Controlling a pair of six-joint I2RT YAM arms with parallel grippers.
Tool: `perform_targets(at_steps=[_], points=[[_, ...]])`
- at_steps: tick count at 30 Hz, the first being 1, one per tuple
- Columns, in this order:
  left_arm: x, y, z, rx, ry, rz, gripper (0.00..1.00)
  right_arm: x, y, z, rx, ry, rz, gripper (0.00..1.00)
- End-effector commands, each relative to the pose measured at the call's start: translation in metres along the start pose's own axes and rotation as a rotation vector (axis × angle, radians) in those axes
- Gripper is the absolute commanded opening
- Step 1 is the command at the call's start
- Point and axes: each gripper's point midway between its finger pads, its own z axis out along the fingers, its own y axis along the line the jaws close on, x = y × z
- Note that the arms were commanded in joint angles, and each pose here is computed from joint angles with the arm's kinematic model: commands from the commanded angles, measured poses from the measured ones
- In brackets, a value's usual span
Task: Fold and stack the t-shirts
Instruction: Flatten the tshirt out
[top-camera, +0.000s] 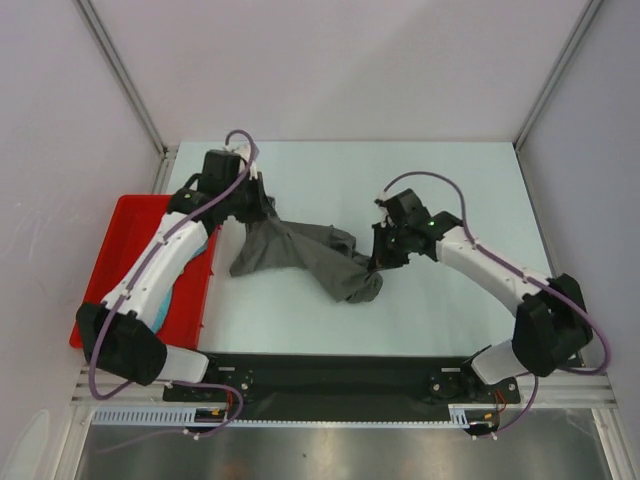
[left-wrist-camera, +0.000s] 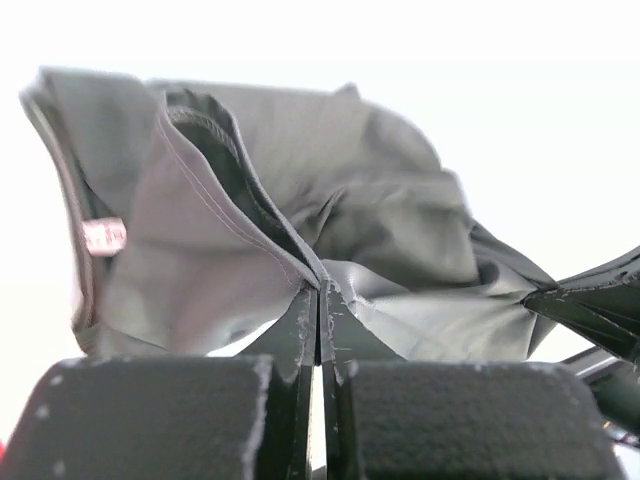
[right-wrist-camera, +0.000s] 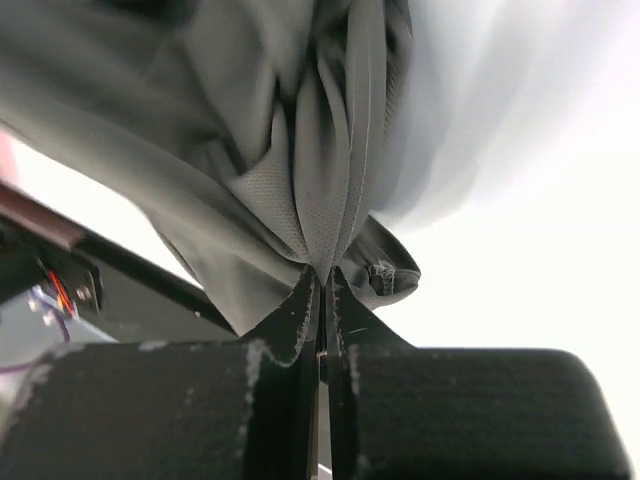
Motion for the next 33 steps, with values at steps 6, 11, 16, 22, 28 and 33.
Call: perform_targets(at_steps=[6, 11, 16, 22, 28, 33], points=[[-0.108, -0.062, -0.098, 0.13, -0.316, 0.084, 0.01, -0.093, -0.029, -0.128, 0.179, -0.349, 0.015, 0.0], [-0.152, -0.097, -0.151, 0.218, -0.439, 0.11, 0.0, -0.14, -0.023, -0.209, 0.254, -0.542, -0.034, 0.0], [-0.151, -0.107, -0.201, 0.248, -0.513, 0.105, 0.0, -0.119, -0.012, -0.232, 0.218, -0.535, -0.052, 0.0], [-0.046, -0.049, -0.188, 0.122, -0.4, 0.0, 0.0, -0.014, 0.0, -0.177, 0.081, -0.309, -0.029, 0.02], [0.107, 0.024, -0.168, -0.05, -0.18, -0.188, 0.01, 0.099, 0.016, -0.138, -0.092, -0.063, 0.07, 0.08], [0.141, 0.034, -0.185, -0.038, -0.208, -0.225, 0.47, 0.128, 0.003, -0.128, -0.063, -0.027, 0.1, 0.45]])
